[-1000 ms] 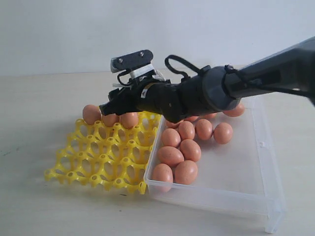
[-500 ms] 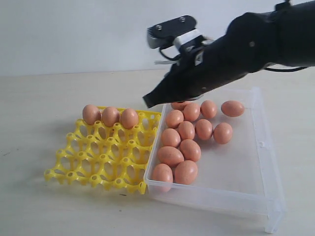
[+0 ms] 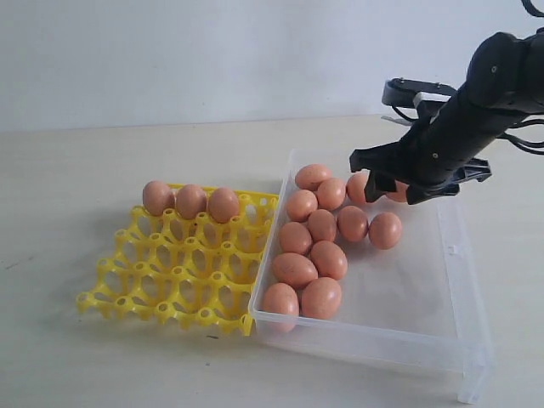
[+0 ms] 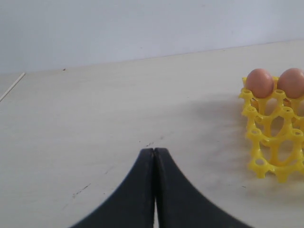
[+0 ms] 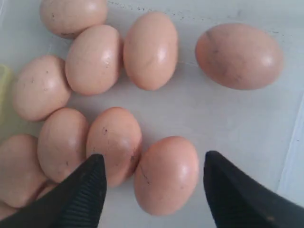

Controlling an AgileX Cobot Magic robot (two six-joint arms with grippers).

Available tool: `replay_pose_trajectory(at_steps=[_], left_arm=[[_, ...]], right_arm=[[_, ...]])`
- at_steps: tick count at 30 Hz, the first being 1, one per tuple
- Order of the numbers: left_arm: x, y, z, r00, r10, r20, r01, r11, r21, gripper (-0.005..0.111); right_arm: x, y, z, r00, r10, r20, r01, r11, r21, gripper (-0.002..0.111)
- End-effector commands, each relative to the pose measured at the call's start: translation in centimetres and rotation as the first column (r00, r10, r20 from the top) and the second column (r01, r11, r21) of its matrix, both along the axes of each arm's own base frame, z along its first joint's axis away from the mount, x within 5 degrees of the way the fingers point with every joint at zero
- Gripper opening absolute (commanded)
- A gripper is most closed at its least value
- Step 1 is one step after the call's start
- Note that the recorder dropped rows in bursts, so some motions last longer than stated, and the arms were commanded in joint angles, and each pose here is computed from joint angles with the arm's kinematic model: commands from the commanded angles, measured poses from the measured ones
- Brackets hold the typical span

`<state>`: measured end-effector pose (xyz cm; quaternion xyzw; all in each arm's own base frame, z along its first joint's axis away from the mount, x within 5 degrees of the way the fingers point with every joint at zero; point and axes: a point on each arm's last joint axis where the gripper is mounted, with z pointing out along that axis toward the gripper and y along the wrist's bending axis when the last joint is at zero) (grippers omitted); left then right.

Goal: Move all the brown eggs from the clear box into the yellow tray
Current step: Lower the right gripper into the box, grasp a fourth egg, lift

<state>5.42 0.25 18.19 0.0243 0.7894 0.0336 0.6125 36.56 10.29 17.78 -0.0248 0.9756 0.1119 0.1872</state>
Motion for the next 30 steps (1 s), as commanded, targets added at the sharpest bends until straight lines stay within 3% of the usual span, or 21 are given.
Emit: replay_pose_trajectory(at_steps=[1, 30], left_arm=[[0.0, 0.0, 0.3, 1.0, 0.0, 0.023, 0.0, 1.0, -0.011, 0.0], [0.0, 0.0, 0.3, 1.0, 0.0, 0.023, 0.0, 1.0, -0.011, 0.0]], right_arm=[[1.3, 0.4, -0.8, 0.999, -0.037, -0.022, 0.038, 0.998, 0.046, 0.057], [2.3, -0.8, -6.7, 0.983, -0.09, -0.162, 0.094, 0.995, 0.013, 0.056]])
